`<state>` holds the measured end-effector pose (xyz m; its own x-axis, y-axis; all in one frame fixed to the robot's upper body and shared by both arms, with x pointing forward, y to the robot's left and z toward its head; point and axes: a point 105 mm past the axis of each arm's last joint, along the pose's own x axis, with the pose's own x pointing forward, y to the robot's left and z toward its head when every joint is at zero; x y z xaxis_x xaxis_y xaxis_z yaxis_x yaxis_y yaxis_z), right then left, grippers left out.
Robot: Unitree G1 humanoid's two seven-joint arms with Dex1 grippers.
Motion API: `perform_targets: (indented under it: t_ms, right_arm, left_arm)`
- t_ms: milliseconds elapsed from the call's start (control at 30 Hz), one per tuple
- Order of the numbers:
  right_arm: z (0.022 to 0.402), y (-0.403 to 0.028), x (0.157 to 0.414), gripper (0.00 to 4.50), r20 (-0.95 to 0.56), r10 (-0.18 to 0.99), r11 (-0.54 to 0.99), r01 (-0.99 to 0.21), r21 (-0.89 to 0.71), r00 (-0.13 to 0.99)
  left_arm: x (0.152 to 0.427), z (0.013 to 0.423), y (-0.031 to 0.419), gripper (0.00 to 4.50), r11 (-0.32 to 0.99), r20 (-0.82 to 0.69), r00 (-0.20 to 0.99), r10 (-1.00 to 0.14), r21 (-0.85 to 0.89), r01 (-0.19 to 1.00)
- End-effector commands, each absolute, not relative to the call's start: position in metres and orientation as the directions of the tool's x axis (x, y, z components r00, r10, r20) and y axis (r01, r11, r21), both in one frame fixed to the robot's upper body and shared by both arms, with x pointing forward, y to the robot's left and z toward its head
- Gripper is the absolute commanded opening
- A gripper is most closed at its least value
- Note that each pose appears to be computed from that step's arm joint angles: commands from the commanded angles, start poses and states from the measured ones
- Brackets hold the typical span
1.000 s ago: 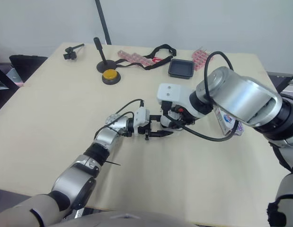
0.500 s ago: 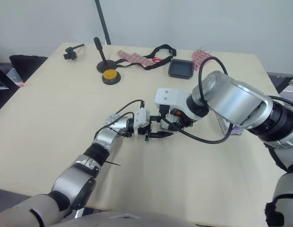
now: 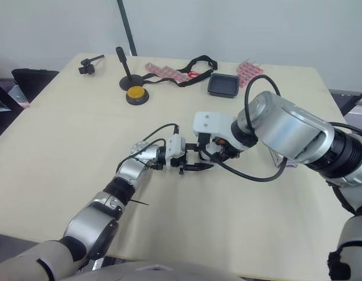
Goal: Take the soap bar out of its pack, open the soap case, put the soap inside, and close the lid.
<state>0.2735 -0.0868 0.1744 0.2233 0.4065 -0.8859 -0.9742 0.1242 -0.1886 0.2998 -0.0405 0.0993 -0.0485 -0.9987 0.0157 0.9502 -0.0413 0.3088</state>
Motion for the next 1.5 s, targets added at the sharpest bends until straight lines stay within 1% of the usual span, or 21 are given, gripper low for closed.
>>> perform_targets:
  t_ms: [33,267,433,767,967,1500]
  right_arm:
    - [0.1682,-0.0803,0.2639,1.96,-0.893,0.420,0.091,-0.986,-0.136,0.162]
    - [0.1730,-0.0796,0.2618,1.96,-0.889,0.434,0.085,-0.989,-0.122,0.147]
    - [0.1706,-0.0822,0.2601,1.96,-0.894,0.421,0.058,-0.989,-0.139,0.151]
    - [0.1710,-0.0780,0.2610,1.96,-0.880,0.446,-0.051,-0.977,-0.205,0.161]
    - [0.1699,-0.0796,0.2625,1.96,-0.883,0.440,-0.087,-0.971,-0.223,0.164]
    - [0.1671,-0.0817,0.2676,1.96,-0.888,0.425,-0.075,-0.971,-0.228,0.176]
  left_arm:
    - [0.3028,0.1124,-0.0420,1.90,-0.005,0.071,-0.030,-0.997,0.335,0.942]
    - [0.3032,0.1120,-0.0418,1.90,-0.005,0.069,-0.030,-0.997,0.335,0.942]
    - [0.3037,0.1124,-0.0419,1.90,-0.005,0.069,-0.030,-0.997,0.335,0.942]
    - [0.3051,0.1122,-0.0414,1.90,-0.003,0.062,-0.025,-0.998,0.339,0.941]
    - [0.3065,0.1129,-0.0406,1.90,0.003,0.062,-0.019,-0.998,0.342,0.940]
    - [0.3051,0.1116,-0.0416,1.90,-0.002,0.060,-0.024,-0.998,0.338,0.941]
